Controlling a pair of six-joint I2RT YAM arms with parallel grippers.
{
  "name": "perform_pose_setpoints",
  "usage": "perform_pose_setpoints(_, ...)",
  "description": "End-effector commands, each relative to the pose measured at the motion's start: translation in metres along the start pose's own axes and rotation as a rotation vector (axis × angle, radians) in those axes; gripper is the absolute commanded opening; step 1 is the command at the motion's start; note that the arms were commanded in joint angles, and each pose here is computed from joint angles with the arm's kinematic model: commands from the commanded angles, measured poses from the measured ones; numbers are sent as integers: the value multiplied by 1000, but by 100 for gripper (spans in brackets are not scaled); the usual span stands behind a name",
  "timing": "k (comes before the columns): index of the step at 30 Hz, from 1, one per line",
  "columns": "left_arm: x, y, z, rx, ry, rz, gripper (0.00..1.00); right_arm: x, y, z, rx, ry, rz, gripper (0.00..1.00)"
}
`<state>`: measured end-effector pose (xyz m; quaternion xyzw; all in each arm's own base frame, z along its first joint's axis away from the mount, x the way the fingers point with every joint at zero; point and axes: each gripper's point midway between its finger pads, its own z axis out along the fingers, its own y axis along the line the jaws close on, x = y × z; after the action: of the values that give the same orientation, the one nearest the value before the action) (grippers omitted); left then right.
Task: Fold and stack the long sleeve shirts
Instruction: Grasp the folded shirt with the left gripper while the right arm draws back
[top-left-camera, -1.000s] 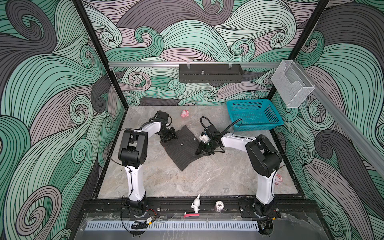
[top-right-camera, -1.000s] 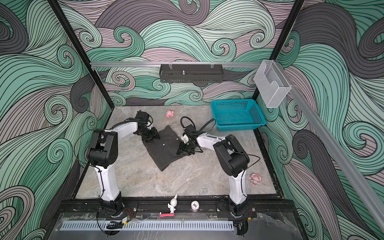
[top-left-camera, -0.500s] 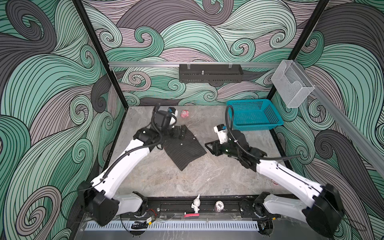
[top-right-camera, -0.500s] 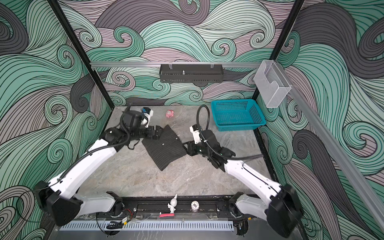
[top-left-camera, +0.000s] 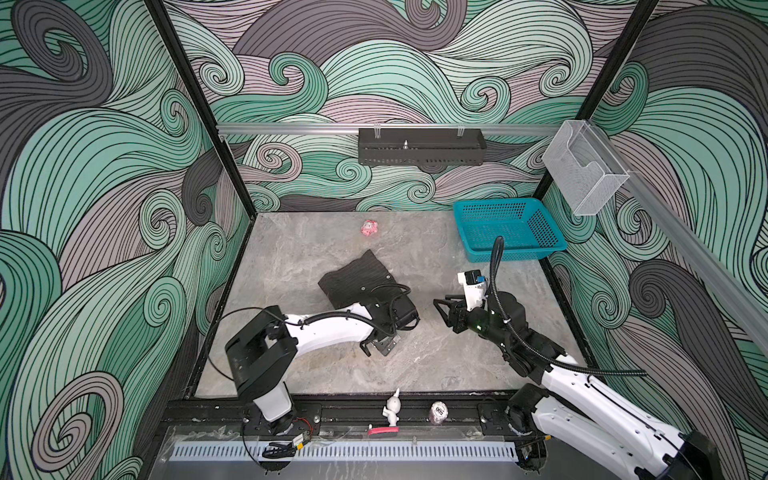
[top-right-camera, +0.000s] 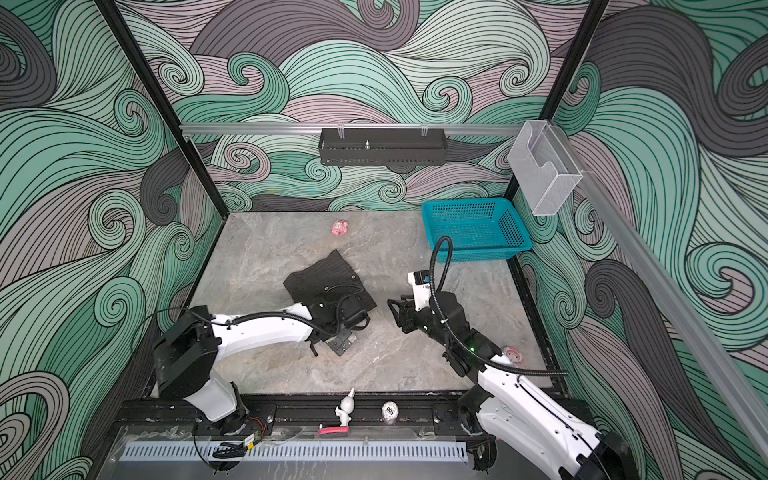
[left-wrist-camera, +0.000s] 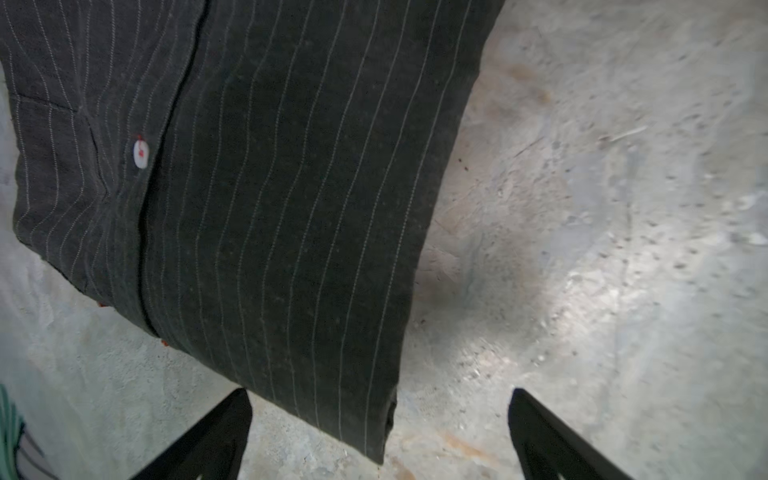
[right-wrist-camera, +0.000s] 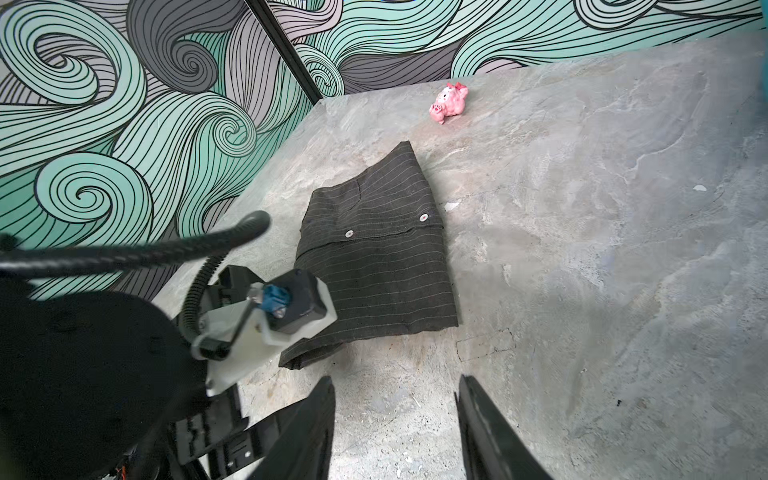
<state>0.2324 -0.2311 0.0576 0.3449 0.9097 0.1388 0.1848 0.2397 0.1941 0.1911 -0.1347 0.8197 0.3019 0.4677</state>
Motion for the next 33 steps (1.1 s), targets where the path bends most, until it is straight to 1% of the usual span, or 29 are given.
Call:
perform_pose_setpoints(1,-6,17,2,-138,16,22,99,10,-11,-6,43,7,-6,49)
perform_pose_setpoints(4,-11,19,12,-183,24,58,99,10,-11,-12,43,-7,-16,49)
perform_pose_setpoints(8,-15,18,28,-173,65,92,99,9,-13,-15,54,-7,-38,48)
perform_pose_setpoints(14,-8,16,48,-95,177,116,97,8,-16,-20,69,-20,-50,48)
perform_pose_setpoints(18,0,19,60,-72,262,135,94,7,-18,-22,80,-31,-52,48)
perform_pose_setpoints(22,13,19,74,-76,343,168,90,7,-21,-24,90,-41,-55,48)
perform_pose_setpoints(26,21,17,85,-58,405,189,80,5,-21,-25,89,-53,-54,47)
perform_pose_setpoints(28,22,15,89,-31,419,185,71,3,-21,-26,86,-55,-55,47)
perform_pose_setpoints(31,25,15,94,15,450,165,53,2,-20,-26,85,-59,-58,47)
perform_pose_setpoints(33,26,13,97,44,465,156,45,1,-19,-26,79,-60,-58,47)
